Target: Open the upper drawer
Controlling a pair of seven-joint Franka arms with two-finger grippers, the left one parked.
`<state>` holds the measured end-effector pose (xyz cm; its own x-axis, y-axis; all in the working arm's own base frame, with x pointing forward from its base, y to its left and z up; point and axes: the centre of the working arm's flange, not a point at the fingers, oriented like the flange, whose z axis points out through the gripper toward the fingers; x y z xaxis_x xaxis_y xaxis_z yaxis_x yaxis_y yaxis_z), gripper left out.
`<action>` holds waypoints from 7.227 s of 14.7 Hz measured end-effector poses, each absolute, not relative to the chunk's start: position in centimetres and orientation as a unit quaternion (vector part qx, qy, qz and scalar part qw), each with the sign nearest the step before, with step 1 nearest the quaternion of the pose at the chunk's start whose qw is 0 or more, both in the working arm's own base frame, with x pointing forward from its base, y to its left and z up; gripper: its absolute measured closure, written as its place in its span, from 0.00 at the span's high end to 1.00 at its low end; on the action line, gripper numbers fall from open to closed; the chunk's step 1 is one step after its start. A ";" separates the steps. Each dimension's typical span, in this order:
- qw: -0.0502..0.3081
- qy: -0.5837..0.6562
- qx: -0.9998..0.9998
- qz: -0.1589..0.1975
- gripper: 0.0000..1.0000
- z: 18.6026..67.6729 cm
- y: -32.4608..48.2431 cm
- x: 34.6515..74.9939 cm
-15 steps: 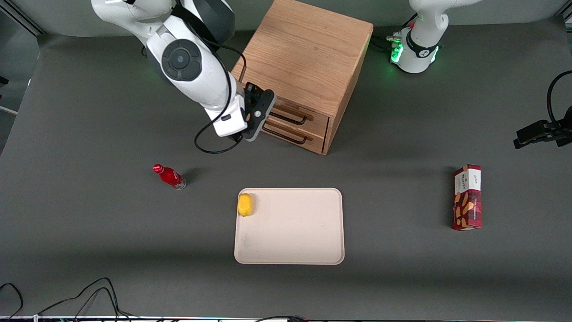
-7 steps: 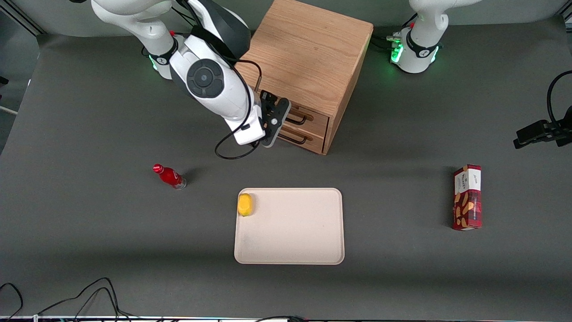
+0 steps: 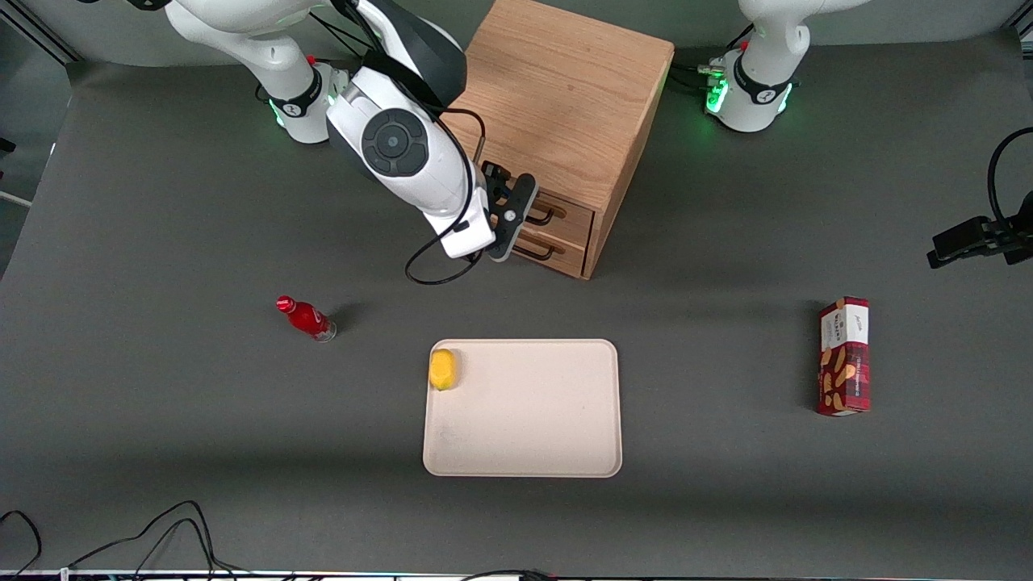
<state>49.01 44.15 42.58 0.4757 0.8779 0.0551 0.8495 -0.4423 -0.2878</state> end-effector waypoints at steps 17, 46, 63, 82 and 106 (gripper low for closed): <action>0.112 -0.520 -0.846 0.041 1.00 39.1 44.2 49.2; 0.105 -0.462 -0.880 0.006 1.00 37.8 37.9 59.8; 0.126 -0.421 -0.898 0.003 1.00 37.6 34.0 63.9; 0.163 -0.383 -0.909 -0.009 1.00 40.6 31.0 66.4; -0.027 -0.224 -0.973 0.045 1.00 53.8 14.6 53.7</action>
